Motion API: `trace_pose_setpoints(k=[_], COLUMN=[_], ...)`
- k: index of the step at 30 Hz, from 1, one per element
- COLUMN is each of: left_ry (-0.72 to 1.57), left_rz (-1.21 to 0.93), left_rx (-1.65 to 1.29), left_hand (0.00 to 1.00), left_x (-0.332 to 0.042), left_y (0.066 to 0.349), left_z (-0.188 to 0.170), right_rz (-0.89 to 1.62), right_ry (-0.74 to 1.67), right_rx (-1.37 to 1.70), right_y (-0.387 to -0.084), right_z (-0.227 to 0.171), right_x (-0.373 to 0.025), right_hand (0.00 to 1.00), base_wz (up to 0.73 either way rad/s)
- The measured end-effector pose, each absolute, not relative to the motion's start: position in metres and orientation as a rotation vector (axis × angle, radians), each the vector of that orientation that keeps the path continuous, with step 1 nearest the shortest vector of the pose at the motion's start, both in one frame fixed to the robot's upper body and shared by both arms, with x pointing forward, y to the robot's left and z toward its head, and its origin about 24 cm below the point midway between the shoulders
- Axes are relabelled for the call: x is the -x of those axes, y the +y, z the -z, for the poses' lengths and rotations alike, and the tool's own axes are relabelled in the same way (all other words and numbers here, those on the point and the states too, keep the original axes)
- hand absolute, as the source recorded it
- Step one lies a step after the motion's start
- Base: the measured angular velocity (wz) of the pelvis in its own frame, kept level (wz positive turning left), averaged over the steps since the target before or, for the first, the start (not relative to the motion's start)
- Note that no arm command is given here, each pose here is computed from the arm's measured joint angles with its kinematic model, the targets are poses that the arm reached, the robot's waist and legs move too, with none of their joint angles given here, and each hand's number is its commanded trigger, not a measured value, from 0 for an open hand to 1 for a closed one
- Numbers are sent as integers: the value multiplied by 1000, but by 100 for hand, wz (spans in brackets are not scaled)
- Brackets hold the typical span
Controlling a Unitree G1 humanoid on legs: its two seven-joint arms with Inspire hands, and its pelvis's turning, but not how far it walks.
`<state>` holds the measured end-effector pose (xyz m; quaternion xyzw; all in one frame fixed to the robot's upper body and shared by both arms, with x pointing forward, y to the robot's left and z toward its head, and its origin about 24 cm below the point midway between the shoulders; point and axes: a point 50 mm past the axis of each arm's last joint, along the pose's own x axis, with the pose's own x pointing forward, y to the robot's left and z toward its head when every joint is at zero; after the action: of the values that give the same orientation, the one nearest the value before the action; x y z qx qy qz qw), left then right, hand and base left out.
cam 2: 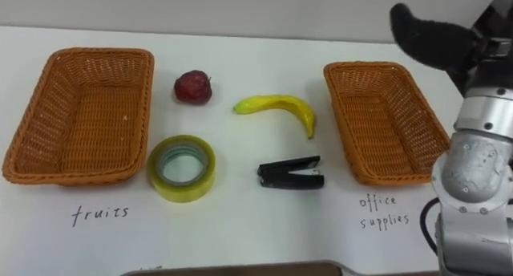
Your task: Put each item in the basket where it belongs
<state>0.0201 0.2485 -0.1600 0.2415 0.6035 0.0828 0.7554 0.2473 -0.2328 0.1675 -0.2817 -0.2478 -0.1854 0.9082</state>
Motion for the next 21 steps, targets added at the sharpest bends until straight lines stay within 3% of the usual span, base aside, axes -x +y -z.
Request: trace_pose_setpoints(k=[21], left_ry=[1321], left_rz=[-180], left_rx=[-540], left_hand=[0], left_x=[-28], left_y=[257], left_z=[158], right_rz=[-23], right_ry=[-188], right_rx=[683], right_y=[-220], right_z=[-120], right_x=[-262], right_hand=[0], base_wz=[2])
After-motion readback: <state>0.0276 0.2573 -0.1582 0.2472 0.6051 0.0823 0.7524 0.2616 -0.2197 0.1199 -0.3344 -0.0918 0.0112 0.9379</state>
